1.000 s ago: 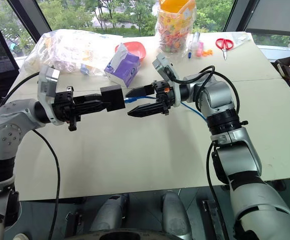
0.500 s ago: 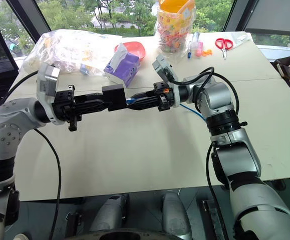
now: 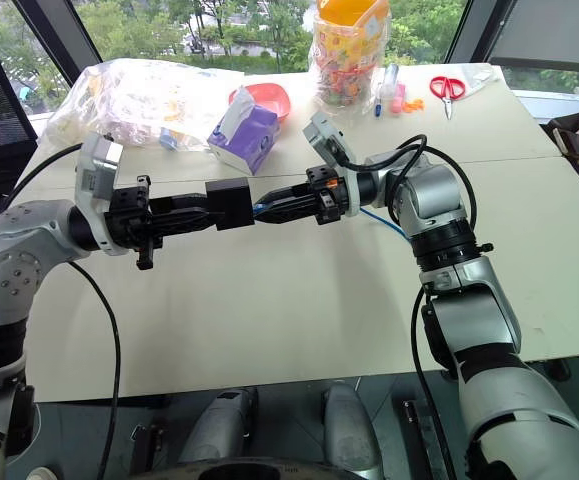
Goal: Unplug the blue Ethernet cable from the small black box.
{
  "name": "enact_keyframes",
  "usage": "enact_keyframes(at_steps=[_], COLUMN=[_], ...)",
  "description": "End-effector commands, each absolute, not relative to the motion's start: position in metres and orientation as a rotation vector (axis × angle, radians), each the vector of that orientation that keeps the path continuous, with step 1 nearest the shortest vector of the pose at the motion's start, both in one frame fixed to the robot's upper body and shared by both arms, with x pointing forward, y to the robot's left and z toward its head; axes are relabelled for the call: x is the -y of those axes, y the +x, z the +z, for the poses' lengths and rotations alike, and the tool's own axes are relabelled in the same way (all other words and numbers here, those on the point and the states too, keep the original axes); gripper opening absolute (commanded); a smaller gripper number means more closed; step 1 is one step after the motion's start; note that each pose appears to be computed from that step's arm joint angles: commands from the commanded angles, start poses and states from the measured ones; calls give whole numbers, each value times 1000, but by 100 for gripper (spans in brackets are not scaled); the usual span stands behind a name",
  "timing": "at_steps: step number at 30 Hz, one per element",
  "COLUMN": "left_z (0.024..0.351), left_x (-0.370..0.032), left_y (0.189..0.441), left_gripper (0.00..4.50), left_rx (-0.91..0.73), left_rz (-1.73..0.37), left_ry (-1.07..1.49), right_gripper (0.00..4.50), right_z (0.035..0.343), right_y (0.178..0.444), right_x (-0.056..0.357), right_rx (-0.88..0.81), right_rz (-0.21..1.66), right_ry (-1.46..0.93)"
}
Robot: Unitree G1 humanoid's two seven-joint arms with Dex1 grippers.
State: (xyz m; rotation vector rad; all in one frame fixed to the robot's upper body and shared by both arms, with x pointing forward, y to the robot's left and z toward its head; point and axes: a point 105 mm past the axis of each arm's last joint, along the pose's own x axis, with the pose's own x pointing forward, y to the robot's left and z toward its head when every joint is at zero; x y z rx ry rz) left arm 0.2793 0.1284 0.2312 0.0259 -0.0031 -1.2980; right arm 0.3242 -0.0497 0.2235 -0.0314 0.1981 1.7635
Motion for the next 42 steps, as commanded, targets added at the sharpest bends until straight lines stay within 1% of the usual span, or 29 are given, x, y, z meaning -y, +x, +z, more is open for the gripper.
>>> enact_keyframes(at_steps=[1, 3, 6, 18, 23, 27, 31, 34, 36, 37, 38, 41, 42], left_z=[244, 245, 247, 249, 247, 244, 236, 218, 206, 198, 192, 174, 165], left_x=[-129, -129, -130, -132, -139, -145, -146, -140, -135, -132, -128, -116, -113], left_y=[274, 274, 274, 273, 268, 262, 261, 276, 292, 306, 315, 323, 327], left_gripper=[39, 39, 39, 39, 39, 39, 39, 39, 39, 39, 39, 39, 39], left_rx=[57, 63, 68, 79, 61, 41, 26, 46, 91, 127, 153, 170, 175], left_rz=[-1306, -1303, -1302, -1298, -1284, -1270, -1259, -1195, -1110, -1029, -982, -951, -938], left_ry=[70, 68, 67, 60, 68, 68, 59, 102, 148, 179, 187, 155, 179], right_gripper=[91, 91, 4, 4, 4, 4, 4, 4, 4, 4, 4, 4, 4], right_z=[234, 233, 233, 231, 212, 196, 185, 171, 163, 157, 151, 139, 134], right_y=[321, 320, 320, 322, 335, 348, 368, 392, 406, 412, 416, 424, 427], right_x=[50, 50, 50, 49, 64, 91, 110, 113, 113, 114, 115, 120, 124], right_rx=[-159, -160, -162, -161, -207, -259, -265, -223, -198, -189, -183, -180, -180], right_rz=[1788, 1789, 1792, 1786, 1689, 1573, 1430, 1246, 1132, 1071, 1027, 926, 879], right_ry=[-59, -60, -63, -69, -111, -123, -163, -233, -267, -297, -323, -338, -353])
